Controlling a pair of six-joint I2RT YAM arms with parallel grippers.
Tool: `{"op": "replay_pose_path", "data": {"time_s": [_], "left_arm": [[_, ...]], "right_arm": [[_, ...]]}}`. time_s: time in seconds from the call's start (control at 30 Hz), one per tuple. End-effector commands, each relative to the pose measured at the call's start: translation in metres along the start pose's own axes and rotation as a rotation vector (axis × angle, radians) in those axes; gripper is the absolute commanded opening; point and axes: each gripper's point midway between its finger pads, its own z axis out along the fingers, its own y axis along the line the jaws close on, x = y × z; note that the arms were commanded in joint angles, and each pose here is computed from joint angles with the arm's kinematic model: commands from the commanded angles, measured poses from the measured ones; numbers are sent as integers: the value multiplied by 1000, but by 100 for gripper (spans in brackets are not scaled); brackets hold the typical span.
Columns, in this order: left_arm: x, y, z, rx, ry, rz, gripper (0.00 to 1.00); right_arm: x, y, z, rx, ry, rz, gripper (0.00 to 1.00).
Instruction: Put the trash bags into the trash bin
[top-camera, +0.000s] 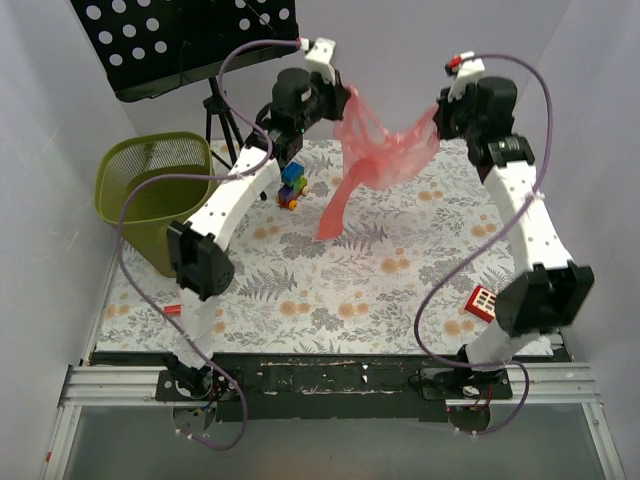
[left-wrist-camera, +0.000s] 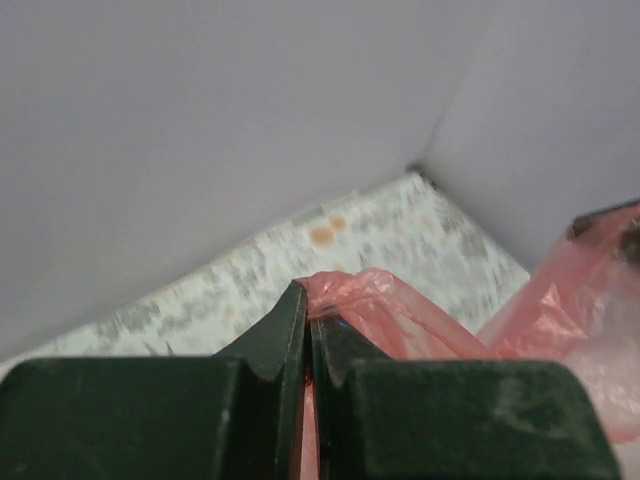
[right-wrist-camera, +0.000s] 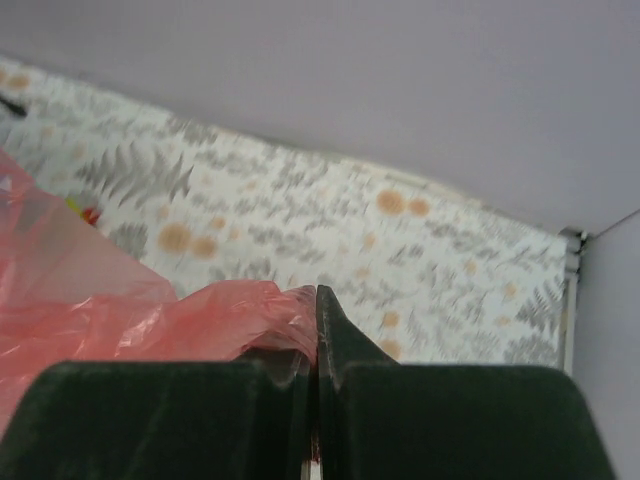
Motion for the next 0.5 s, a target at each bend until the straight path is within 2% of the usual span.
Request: {"op": "replay_pose_path", "data": {"time_s": [0.0,0.07,0.13,0.2,0.27,0.3,0.37,0.4,0.43,0.47], "left_arm": [[-71,28,22,-48,-145,-29,0],[-129,12,14,23,-354,66,0],[-197,-10,-20,77,-644,186,0],[-250,-38,-62,95,-903,301,0],[-298,-74,-108,96,-1123,413,0],[-316,-94,-137,84,-1253,524,0],[-325,-129,-170,62,-1379,664,0],[-319,-138,-171,51,-1387,720,0],[-295,-142,-151,58,-1325,745,0],[-281,-140,-146,38,-1291,744,0]], "right_arm": [[-86,-54,33,126,-140,44,1],[-150,-71,27,160,-287,30,1],[-221,-78,-4,202,-506,6,1],[-286,-67,-63,192,-760,-28,1],[-331,-40,-135,156,-1026,-100,1],[-346,-18,-176,140,-1160,-162,1],[-353,7,-204,134,-1219,-264,1],[-347,12,-205,139,-1204,-307,1],[-329,15,-194,137,-1157,-344,1],[-293,12,-164,156,-1066,-386,1]]}}
